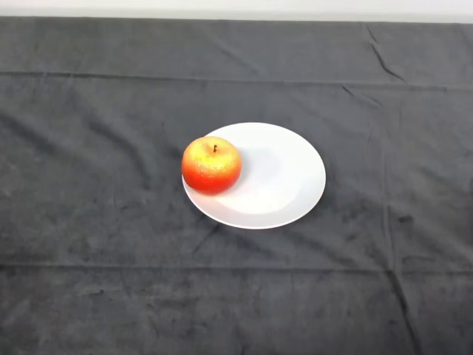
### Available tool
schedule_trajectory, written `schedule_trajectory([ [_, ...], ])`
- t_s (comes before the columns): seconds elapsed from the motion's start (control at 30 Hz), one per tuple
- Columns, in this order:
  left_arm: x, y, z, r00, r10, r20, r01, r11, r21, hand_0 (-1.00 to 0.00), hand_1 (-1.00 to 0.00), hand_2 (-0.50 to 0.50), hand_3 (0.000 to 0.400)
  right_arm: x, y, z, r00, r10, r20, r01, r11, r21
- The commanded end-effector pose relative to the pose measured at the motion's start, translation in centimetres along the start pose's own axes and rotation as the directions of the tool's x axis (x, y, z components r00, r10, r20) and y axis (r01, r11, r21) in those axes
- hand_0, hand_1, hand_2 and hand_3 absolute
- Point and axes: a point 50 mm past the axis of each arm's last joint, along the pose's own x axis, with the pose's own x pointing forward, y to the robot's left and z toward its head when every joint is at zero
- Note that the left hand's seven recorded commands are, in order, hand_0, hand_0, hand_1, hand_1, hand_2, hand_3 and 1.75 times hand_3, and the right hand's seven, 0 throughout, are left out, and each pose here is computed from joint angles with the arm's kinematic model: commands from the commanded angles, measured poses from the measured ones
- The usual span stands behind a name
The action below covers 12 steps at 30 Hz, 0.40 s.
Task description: Move the apple to the plate
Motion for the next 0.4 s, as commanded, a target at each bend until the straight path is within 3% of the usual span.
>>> schedule_trajectory([
  [0.03, 0.97, 0.47, 0.69, 0.999, 0.039, 0.038, -0.038, 0.999, -0.017, 0.0, 0.0, 0.0, 0.0, -0.28, -0.18, 1.02, 0.9995, -0.012, 0.029, 0.012, 0.9999, -0.007],
  [0.4, 0.8, 0.29, 0.94, 0.998, 0.035, 0.053, -0.034, 0.999, -0.021, 0.0, 0.0, 0.0, 0.0, -0.28, -0.18, 1.02, 0.9995, -0.011, 0.03, 0.012, 0.9999, -0.007],
])
